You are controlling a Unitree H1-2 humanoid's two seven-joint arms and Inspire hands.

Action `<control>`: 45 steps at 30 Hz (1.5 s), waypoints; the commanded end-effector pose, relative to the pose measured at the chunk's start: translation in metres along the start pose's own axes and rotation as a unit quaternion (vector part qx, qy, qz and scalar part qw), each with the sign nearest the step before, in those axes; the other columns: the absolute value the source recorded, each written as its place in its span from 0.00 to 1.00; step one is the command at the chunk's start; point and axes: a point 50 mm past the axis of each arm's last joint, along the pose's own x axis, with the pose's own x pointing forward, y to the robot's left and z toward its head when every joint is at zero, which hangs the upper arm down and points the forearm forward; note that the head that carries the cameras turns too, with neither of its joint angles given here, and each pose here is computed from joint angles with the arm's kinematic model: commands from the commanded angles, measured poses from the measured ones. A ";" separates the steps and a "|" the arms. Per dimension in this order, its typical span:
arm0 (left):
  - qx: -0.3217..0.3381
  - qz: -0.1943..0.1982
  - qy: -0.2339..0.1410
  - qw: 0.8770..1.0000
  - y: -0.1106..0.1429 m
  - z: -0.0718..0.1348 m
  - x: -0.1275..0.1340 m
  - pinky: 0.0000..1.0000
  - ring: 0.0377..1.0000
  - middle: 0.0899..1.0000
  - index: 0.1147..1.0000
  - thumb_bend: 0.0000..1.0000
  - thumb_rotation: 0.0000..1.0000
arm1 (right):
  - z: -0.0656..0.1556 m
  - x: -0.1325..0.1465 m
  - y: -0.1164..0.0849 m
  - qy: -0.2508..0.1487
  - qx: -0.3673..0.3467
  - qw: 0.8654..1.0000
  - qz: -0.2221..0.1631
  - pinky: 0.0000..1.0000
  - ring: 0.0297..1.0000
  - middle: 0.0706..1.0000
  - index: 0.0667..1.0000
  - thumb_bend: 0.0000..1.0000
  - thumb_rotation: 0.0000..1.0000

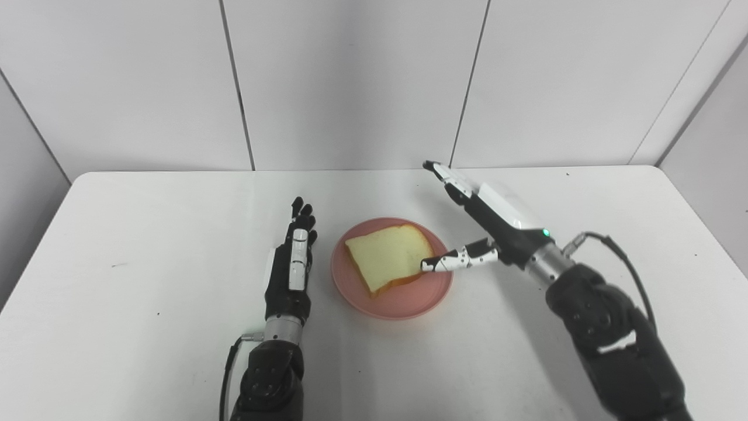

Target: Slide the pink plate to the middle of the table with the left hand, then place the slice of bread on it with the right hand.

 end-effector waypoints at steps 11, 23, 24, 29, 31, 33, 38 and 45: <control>0.020 0.004 -0.020 1.000 0.004 0.005 -0.010 1.00 1.00 1.00 1.00 0.73 1.00 | 0.003 -0.008 0.029 -0.034 0.265 0.960 -0.087 1.00 1.00 1.00 1.00 0.69 0.77; 0.031 -0.045 -0.010 0.998 0.018 0.001 -0.022 1.00 1.00 1.00 1.00 0.76 1.00 | 0.008 -0.011 0.066 -0.019 0.319 0.940 -0.120 1.00 1.00 1.00 1.00 0.76 0.80; 0.029 -0.049 -0.009 0.998 0.018 0.001 -0.022 1.00 1.00 1.00 1.00 0.77 1.00 | 0.007 -0.011 0.068 -0.016 0.328 0.936 -0.127 1.00 1.00 1.00 1.00 0.75 0.80; 0.032 -0.065 -0.009 0.997 0.021 0.002 -0.025 1.00 1.00 1.00 1.00 0.75 1.00 | -0.003 -0.013 0.075 -0.001 0.322 0.931 -0.171 1.00 1.00 1.00 1.00 0.72 0.87; 0.035 -0.068 -0.009 0.997 0.022 0.001 -0.026 1.00 1.00 1.00 1.00 0.75 1.00 | -0.004 -0.013 0.075 -0.005 0.315 0.930 -0.191 1.00 1.00 1.00 1.00 0.69 0.88; 0.033 -0.069 -0.010 0.997 0.022 0.001 -0.027 1.00 1.00 1.00 1.00 0.74 1.00 | -0.003 -0.012 0.073 -0.013 0.312 0.926 -0.211 1.00 1.00 1.00 1.00 0.68 0.87; 0.031 -0.069 -0.005 0.997 0.025 0.002 -0.028 1.00 1.00 1.00 1.00 0.74 1.00 | 0.000 -0.010 0.066 -0.042 0.285 0.920 -0.267 1.00 1.00 1.00 1.00 0.64 0.87; 0.033 -0.067 -0.006 0.997 0.026 0.000 -0.028 1.00 1.00 1.00 1.00 0.75 1.00 | -0.004 -0.011 0.073 -0.014 0.298 0.911 -0.283 1.00 1.00 1.00 1.00 0.66 0.88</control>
